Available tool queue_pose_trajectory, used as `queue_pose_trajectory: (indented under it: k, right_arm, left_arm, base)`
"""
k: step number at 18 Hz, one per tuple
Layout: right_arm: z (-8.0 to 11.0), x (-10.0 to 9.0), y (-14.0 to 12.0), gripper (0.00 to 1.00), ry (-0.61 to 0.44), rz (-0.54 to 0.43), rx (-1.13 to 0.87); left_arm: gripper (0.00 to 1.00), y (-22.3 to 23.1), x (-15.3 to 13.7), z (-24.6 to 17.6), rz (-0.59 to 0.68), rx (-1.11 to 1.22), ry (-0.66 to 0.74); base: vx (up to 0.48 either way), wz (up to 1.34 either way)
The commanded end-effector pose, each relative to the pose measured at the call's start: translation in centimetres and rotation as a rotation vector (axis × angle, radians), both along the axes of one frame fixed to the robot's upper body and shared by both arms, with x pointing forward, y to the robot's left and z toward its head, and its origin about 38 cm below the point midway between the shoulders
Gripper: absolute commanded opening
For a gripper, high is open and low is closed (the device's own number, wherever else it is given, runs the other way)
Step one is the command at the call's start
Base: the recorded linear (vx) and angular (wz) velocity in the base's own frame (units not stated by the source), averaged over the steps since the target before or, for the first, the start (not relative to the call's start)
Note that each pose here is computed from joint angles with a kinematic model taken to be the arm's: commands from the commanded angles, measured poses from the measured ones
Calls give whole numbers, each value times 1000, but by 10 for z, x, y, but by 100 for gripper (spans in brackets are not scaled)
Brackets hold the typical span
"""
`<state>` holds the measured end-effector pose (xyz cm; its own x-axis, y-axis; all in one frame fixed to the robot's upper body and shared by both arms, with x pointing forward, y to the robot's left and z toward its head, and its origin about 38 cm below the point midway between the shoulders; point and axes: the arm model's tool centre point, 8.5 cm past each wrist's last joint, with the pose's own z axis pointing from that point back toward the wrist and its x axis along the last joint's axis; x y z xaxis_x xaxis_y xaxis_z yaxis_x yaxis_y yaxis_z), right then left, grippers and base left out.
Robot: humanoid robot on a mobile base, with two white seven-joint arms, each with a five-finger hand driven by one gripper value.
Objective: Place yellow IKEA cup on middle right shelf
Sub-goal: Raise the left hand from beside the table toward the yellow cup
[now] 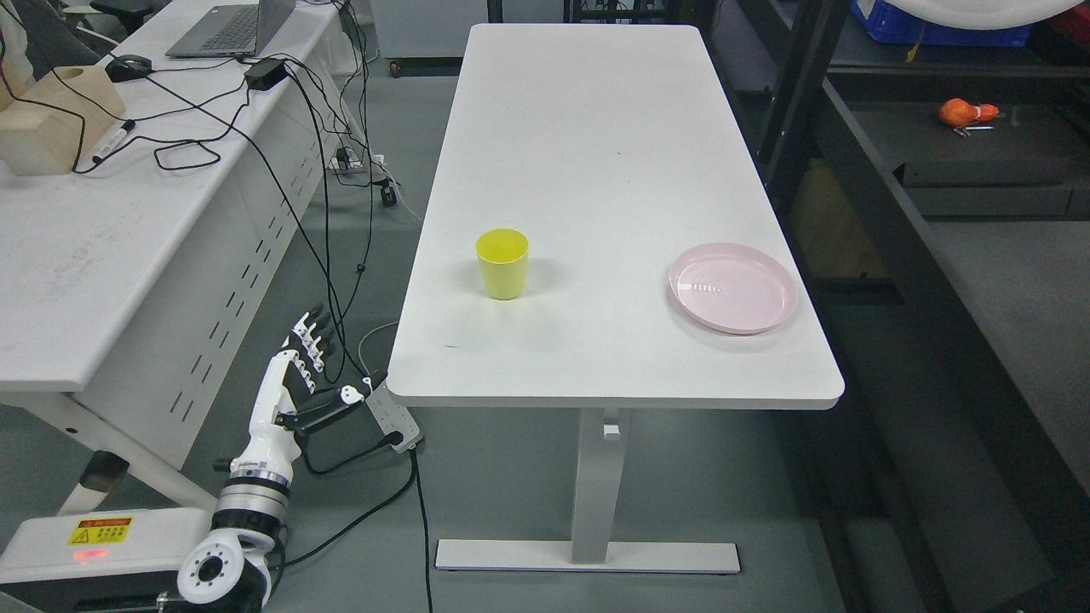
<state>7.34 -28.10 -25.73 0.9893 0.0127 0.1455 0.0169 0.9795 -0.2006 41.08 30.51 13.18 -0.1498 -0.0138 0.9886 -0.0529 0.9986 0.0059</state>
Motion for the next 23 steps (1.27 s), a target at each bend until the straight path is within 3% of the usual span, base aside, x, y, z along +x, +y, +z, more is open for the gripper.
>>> queue_pose_trajectory:
  k: [1,23]
  right_arm:
    - [0,-9,-10,99,14,-8,-12]
    - [0,-9,-10,99,14,-8,-12]
  left_arm:
    - [99,0,7,4,3,-6,-8]
    - [99,-5,53,8,8,-42,17]
  base:
    - [0,0]
    - [0,0]
